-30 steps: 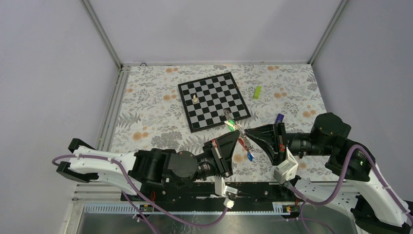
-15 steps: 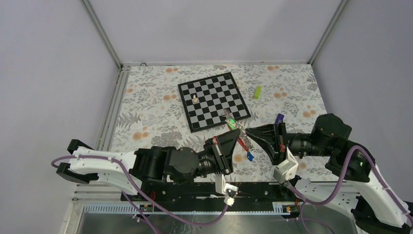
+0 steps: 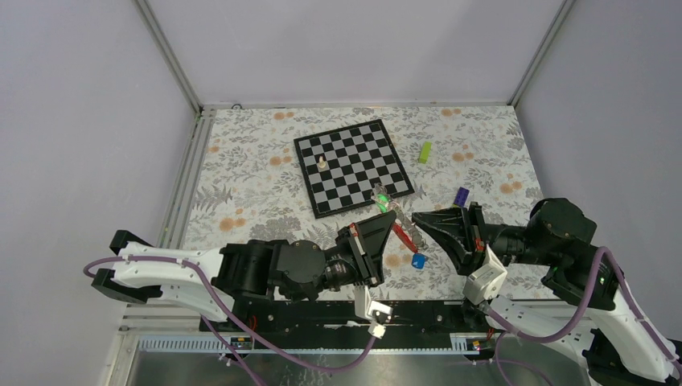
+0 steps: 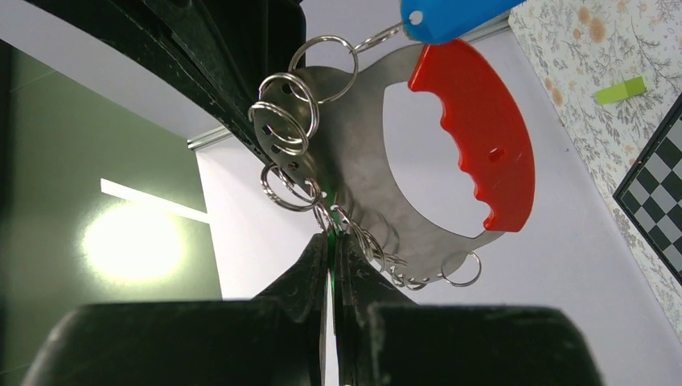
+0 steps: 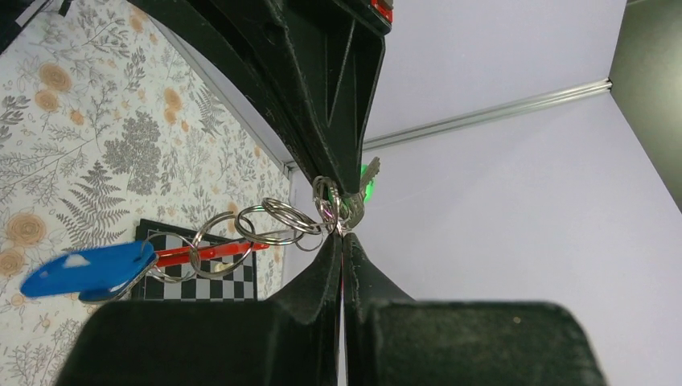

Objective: Remove the keys from the keyring
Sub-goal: Remove the key from the keyring.

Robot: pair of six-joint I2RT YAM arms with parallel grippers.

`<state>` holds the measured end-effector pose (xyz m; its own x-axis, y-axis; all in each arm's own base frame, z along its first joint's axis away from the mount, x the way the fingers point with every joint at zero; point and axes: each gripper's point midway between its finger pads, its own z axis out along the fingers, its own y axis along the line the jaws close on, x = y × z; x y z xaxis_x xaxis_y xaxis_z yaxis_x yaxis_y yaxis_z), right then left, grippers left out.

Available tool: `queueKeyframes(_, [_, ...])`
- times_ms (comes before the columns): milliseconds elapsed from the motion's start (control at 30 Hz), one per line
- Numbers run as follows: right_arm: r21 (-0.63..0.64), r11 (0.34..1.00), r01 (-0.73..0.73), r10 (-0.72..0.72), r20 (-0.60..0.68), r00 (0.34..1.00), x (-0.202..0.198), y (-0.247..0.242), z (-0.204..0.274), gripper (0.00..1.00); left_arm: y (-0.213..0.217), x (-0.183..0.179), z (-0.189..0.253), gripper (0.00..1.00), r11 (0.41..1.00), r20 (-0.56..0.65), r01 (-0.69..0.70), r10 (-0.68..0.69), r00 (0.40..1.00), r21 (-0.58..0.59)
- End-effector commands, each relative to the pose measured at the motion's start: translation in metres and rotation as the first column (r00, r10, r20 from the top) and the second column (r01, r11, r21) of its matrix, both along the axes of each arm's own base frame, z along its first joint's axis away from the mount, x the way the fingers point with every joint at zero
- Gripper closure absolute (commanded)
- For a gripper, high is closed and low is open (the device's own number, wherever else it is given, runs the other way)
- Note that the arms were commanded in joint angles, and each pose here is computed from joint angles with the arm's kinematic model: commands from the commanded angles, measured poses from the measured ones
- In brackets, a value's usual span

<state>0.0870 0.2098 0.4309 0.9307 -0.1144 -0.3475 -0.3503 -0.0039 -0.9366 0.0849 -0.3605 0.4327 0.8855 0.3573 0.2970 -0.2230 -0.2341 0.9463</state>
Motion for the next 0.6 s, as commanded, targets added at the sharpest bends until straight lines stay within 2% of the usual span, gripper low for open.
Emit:
queueKeyframes(0, [0.125, 0.992, 0.009, -0.012, 0.021, 1.000, -0.002, -0.004, 0.032, 1.00, 0.011, 0.005, 0.015, 1.00, 0.997, -0.023, -0.017, 0.016, 1.000, -0.077])
queueKeyframes(167, [0.116, 0.993, 0.010, -0.014, 0.030, 0.999, -0.001, -0.004, 0.031, 1.00, 0.012, 0.005, 0.015, 1.00, 0.997, -0.027, -0.016, 0.014, 1.000, -0.080])
queueKeyframes(367, [-0.004, 1.000, 0.010, -0.010, 0.077, 0.997, 0.003, -0.001, 0.011, 1.00, 0.011, 0.000, 0.019, 1.00, 0.995, -0.054, 0.013, -0.018, 0.998, -0.096])
queueKeyframes(567, [-0.069, 0.997, 0.031, -0.023, 0.116, 0.993, 0.010, 0.001, 0.001, 1.00, 0.012, -0.007, 0.026, 1.00, 0.991, -0.128, 0.057, -0.072, 0.989, -0.120])
